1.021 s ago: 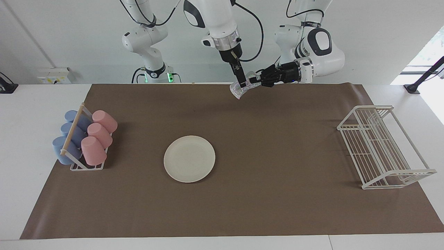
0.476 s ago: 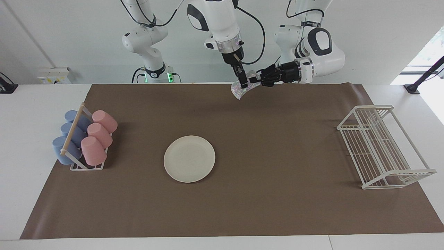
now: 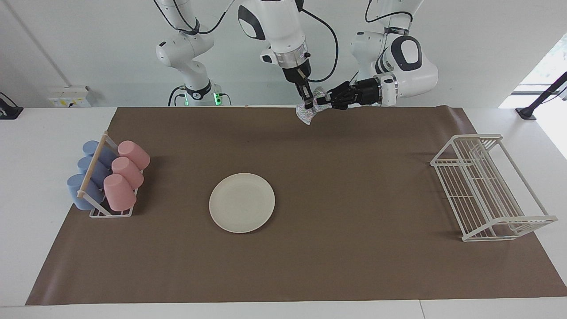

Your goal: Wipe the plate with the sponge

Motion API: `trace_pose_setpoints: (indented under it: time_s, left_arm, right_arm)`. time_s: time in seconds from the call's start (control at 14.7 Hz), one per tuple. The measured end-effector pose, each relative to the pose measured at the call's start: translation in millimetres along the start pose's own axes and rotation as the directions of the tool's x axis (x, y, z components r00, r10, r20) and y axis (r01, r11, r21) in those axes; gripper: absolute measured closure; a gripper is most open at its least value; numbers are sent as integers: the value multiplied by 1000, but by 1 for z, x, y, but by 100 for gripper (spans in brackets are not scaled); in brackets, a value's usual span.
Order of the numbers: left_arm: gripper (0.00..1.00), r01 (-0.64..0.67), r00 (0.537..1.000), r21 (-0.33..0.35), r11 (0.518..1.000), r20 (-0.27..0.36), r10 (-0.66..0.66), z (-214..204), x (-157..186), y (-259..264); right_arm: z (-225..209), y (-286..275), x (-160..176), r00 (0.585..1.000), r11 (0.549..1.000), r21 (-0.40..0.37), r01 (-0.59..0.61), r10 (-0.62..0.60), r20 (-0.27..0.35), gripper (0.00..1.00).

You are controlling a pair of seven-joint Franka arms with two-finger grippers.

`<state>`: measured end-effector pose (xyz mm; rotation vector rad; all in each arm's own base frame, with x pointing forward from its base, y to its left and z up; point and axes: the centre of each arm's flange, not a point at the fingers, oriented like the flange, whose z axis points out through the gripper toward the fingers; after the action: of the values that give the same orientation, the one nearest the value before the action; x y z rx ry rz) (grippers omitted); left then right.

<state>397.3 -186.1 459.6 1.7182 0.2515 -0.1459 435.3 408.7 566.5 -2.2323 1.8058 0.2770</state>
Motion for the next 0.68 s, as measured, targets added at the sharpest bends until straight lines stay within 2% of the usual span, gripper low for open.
trace_pose_setpoints:
  time_s: [0.14,0.2,0.34,0.41,0.54,0.68]
  left_arm:
    - [96,0,1000,0,1000,0,0,0,0,0]
    - [88,1,1000,1,1000,-2,-1,0,0,0]
    - [65,17,1000,9,1000,-2,-17,-1,-1,3]
    - [54,13,1000,40,999,3,-13,-3,-3,3]
    - [30,-4,1000,107,994,6,3,-9,-3,2]
    - [9,-17,1000,162,987,-1,17,-18,1,7]
  right_arm:
    - [0,0,0,1000,1000,0,0,0,0,92]
    - [1,0,0,1000,1000,-2,1,-1,-1,92]
    - [6,1,4,999,999,-13,35,-35,-8,92]
    - [10,0,12,997,997,-21,80,-80,-13,92]
    - [14,-16,53,987,987,-32,157,-158,-29,92]
    - [24,-35,109,971,971,-36,235,-236,-45,92]
